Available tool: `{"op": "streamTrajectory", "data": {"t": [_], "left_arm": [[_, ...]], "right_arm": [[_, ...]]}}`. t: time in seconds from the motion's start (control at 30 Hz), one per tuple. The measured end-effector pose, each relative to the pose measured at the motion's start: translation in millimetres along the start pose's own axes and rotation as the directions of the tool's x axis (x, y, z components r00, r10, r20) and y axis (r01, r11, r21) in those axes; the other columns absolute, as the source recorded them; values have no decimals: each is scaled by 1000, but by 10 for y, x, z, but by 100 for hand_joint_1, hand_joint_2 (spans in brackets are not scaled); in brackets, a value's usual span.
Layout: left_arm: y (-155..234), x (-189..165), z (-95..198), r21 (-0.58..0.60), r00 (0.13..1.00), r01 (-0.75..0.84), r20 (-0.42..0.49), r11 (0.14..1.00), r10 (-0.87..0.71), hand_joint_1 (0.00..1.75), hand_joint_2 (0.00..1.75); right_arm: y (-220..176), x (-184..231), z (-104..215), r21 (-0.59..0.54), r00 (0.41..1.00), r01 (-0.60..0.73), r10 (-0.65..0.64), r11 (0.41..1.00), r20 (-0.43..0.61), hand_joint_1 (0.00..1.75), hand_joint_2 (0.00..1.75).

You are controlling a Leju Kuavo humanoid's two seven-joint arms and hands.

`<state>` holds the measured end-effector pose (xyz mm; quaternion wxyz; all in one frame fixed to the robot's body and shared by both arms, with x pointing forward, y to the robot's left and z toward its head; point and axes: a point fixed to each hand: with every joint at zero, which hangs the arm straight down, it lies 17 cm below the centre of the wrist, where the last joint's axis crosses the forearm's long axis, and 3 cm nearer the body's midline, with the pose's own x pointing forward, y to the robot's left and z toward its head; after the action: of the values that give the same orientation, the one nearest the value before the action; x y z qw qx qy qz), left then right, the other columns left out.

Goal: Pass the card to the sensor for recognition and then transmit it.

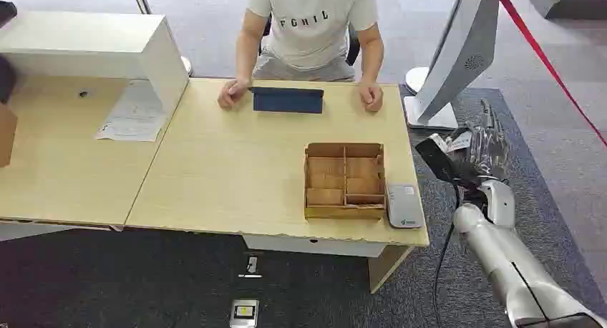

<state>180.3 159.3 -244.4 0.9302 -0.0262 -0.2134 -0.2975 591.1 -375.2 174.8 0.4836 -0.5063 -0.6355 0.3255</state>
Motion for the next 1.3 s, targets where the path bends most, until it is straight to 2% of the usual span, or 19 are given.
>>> {"op": "streamTrajectory", "data": {"t": [0.43, 1.3], "left_arm": [[3, 9, 0, 5, 1000, -4, 10, 1000, 4, 0, 0], [34, 8, -5, 24, 1000, 13, 14, 1000, -13, 0, 0]], "right_arm": [[384, -41, 325, 66, 995, 91, -87, 994, -55, 175, 175], [912, -289, 877, 178, 977, 153, -121, 972, -178, 175, 175]]}}
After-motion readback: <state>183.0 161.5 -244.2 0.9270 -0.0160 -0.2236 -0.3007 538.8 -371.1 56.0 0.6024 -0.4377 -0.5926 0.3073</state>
